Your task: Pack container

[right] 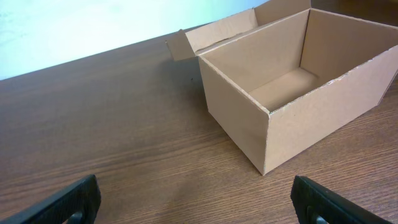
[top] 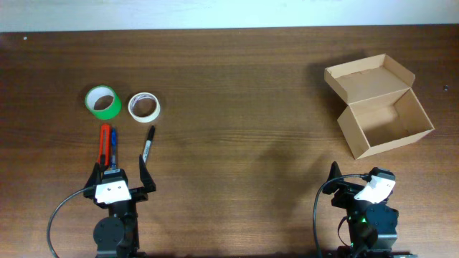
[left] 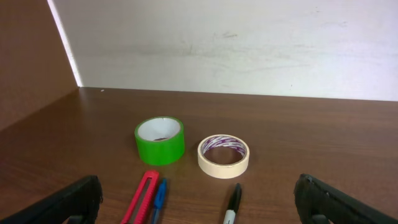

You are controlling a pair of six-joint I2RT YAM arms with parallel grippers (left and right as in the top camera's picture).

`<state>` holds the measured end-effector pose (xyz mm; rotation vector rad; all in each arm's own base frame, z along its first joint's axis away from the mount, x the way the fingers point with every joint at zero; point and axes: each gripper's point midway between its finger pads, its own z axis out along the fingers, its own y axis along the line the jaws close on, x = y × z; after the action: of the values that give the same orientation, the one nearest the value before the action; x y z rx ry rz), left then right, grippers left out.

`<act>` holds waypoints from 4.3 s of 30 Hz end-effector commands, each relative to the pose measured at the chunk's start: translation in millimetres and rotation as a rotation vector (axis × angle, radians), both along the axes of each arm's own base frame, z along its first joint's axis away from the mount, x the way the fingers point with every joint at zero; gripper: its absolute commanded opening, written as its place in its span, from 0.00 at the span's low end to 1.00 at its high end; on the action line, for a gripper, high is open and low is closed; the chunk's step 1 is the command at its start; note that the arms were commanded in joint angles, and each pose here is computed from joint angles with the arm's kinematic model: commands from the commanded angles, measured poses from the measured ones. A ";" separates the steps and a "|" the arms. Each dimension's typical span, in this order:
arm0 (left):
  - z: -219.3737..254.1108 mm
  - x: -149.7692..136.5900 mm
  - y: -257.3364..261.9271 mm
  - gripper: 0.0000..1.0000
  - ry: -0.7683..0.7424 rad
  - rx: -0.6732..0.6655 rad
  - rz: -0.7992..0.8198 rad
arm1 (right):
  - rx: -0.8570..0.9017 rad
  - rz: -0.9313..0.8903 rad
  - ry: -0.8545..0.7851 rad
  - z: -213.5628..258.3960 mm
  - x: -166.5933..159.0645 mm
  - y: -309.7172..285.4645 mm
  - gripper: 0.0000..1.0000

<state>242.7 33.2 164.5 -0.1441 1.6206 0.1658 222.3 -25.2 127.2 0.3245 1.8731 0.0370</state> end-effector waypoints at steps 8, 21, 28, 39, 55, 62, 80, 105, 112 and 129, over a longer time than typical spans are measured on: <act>-2.4 -0.2 2.2 0.99 0.005 0.012 0.011 | 0.001 -0.006 -0.004 -1.1 0.0 -0.7 0.99; -2.4 -0.2 2.2 1.00 0.005 0.012 0.011 | 0.001 -0.006 -0.004 -1.1 0.0 -0.7 0.99; -2.4 -0.2 2.2 1.00 0.005 0.012 0.011 | 0.001 -0.006 -0.004 -1.1 0.0 -0.7 0.99; -2.4 -0.2 2.2 1.00 0.005 0.012 0.011 | 0.001 -0.006 -0.004 -1.1 0.0 -0.7 0.99; -2.4 -0.2 2.2 1.00 0.005 0.012 0.011 | 0.001 -0.006 -0.004 -1.1 0.0 -0.7 0.99; -2.4 -0.2 2.2 1.00 0.005 0.012 0.011 | 0.001 -0.006 -0.004 -1.1 0.0 -0.7 0.99; -0.4 0.6 -1.1 1.00 -0.005 0.003 -0.009 | 0.001 -0.011 -0.053 10.2 3.5 -1.6 0.99; 163.9 142.4 183.6 1.00 0.277 -0.130 0.165 | 0.015 -0.083 0.191 206.3 121.1 -99.5 0.99; 160.0 203.7 219.7 1.00 0.363 -0.235 0.056 | 0.102 -0.063 0.149 246.4 149.6 -131.6 0.99; 135.5 221.4 231.6 0.99 0.404 -0.261 0.056 | 0.217 -0.213 0.499 153.8 128.2 -162.6 0.95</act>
<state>460.9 266.0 291.9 -0.4089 2.0549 0.0298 357.9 -161.1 311.3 0.6343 2.2295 0.1372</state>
